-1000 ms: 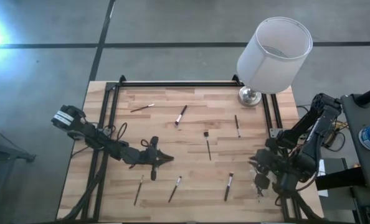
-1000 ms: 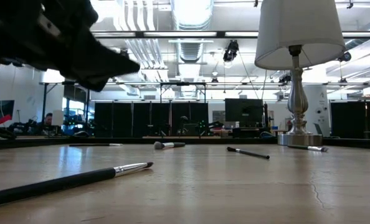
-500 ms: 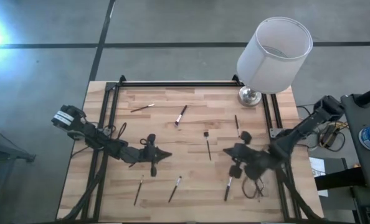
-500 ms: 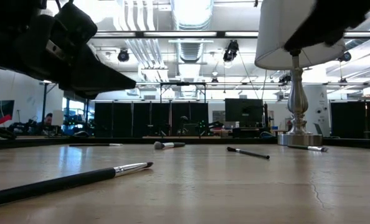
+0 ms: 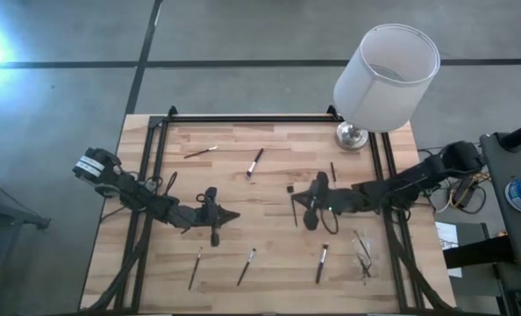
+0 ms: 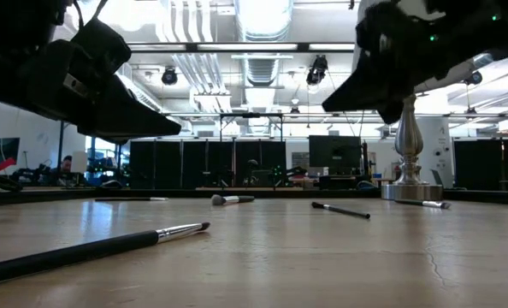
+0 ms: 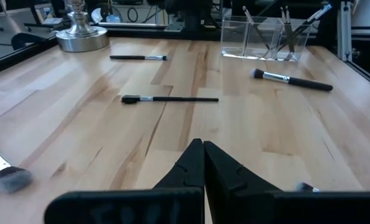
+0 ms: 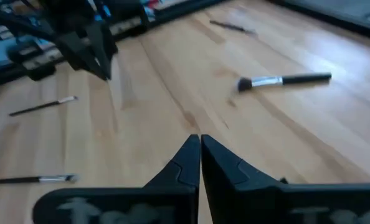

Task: Put items in baskets/containers
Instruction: Put the eye groomer brush into the transparent organizer

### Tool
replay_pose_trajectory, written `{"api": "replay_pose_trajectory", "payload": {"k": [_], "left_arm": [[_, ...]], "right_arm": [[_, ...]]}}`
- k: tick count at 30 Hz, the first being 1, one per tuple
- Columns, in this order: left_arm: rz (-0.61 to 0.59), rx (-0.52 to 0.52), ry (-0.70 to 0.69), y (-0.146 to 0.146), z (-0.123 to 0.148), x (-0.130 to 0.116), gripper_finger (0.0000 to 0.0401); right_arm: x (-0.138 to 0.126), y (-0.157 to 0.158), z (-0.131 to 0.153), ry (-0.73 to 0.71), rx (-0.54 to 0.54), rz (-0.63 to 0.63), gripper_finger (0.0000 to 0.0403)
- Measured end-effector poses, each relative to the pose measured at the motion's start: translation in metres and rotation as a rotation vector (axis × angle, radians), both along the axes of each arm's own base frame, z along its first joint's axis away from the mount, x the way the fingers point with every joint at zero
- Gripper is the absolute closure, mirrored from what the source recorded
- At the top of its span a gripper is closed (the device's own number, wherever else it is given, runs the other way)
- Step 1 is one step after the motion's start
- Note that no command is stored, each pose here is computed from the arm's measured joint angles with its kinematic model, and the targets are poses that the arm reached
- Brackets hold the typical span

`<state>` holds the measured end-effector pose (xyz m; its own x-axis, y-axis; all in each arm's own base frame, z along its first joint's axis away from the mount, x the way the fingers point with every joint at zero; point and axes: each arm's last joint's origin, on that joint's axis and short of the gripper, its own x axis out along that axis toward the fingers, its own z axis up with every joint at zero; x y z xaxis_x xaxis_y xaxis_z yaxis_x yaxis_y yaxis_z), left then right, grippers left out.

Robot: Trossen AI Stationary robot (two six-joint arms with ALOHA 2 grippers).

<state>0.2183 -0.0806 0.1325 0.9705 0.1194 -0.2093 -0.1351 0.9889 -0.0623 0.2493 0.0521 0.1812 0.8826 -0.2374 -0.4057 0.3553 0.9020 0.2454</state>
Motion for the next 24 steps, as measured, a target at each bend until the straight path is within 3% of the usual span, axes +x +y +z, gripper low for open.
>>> {"api": "replay_pose_trajectory", "payload": {"k": [16,24], "left_arm": [[0.007,-0.019,0.006,0.001,-0.001,-0.001,0.0401],[0.007,-0.018,0.011,0.001,-0.002,-0.001,0.0401]], "right_arm": [[0.037,-0.014,-0.029,0.322,0.160,-0.288,0.0268],[0.044,-0.020,-0.054,0.387,0.216,-0.350,0.0252]]}}
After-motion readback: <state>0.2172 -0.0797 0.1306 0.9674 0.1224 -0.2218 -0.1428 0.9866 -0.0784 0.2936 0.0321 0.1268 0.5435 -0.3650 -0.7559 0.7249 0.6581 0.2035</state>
